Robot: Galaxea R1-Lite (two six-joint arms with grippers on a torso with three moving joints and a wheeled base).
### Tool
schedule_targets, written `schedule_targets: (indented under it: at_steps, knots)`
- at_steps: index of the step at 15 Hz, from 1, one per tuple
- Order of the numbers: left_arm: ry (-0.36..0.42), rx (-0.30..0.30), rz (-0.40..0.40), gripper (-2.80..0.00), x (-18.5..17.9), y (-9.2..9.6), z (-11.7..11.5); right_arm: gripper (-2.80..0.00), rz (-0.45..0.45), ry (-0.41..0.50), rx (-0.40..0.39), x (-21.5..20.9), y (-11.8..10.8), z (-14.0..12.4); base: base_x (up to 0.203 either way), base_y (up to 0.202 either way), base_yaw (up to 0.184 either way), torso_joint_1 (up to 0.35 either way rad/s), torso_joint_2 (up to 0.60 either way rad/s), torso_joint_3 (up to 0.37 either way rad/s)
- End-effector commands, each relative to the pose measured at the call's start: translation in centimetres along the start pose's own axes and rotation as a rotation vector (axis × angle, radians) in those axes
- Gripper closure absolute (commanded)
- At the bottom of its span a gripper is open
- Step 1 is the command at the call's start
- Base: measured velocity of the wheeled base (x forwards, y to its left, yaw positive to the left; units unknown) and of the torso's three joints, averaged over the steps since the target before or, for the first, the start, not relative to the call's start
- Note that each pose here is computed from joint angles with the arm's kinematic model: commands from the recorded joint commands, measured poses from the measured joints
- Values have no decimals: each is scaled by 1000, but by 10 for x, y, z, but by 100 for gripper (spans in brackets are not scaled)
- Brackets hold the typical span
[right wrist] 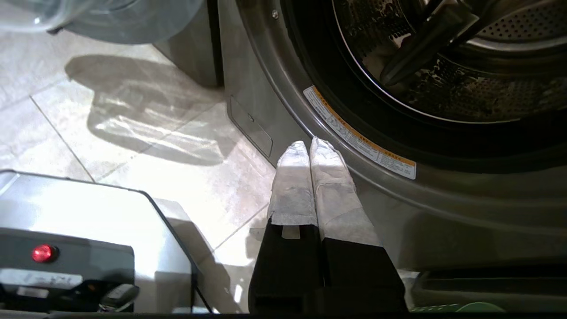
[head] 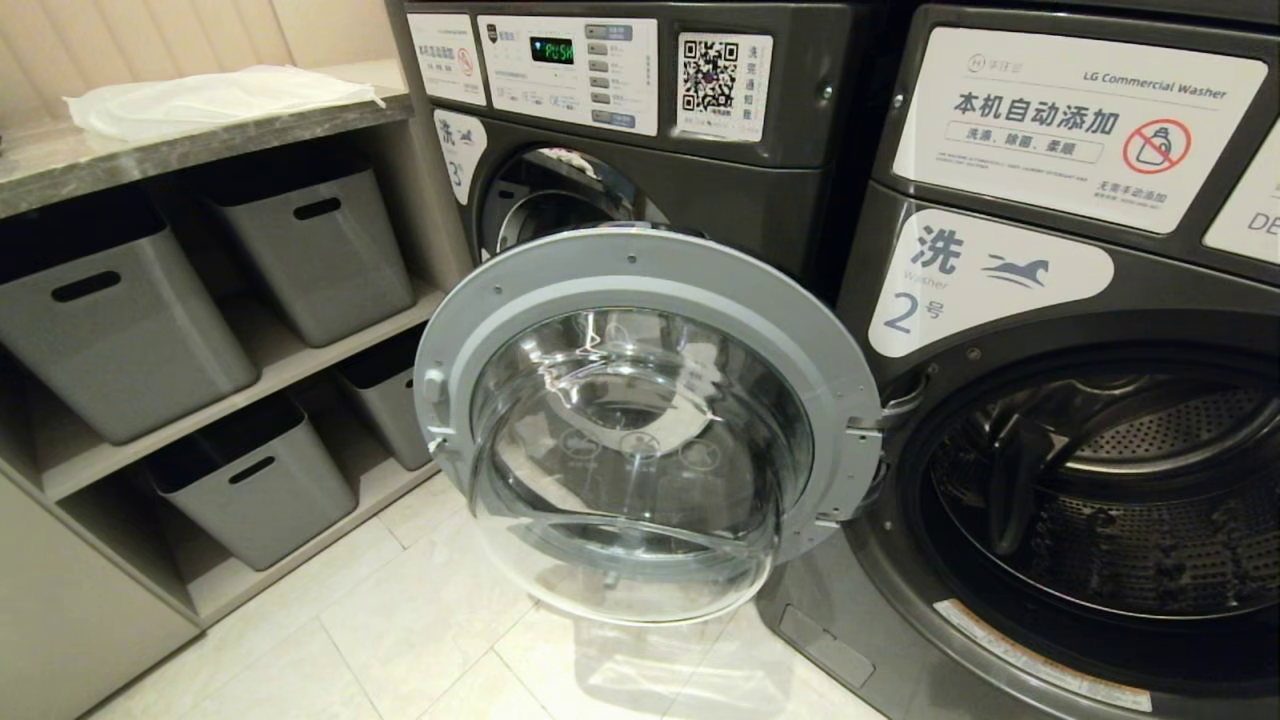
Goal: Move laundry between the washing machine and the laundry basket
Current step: Close the washing machine door with the left hand
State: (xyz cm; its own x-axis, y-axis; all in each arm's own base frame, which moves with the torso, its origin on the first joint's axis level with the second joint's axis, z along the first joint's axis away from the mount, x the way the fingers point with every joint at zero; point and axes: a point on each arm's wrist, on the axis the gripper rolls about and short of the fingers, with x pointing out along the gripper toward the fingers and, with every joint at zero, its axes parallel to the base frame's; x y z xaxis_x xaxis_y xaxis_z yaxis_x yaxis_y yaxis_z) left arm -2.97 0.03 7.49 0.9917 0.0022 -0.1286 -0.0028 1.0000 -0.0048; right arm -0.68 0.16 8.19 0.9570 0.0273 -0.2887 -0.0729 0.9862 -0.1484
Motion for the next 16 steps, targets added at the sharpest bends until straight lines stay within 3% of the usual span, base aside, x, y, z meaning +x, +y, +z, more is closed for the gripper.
schedule_targets:
  at_steps: [1, 6, 9, 16]
  knots:
    - [-2, -1, 1, -280, 0, 0, 0, 0, -2, -17, 22, -3, 0, -3, 0, 0, 0, 0, 0, 0]
    - [0, 0, 1, -280, 0, 0, 0, 0, -6, -54, 30, -5, 1, -4, 0, 0, 0, 0, 0, 0]
    - [0, 0, 1, -280, 0, 0, 0, 0, -16, -219, 9, -17, 2, -11, 0, 0, 0, 0, 0, 0]
    - [-1, 0, 1, -280, 0, 0, 0, 0, -30, -273, 46, -14, 1, -11, 0, 0, 0, 0, 0, 0]
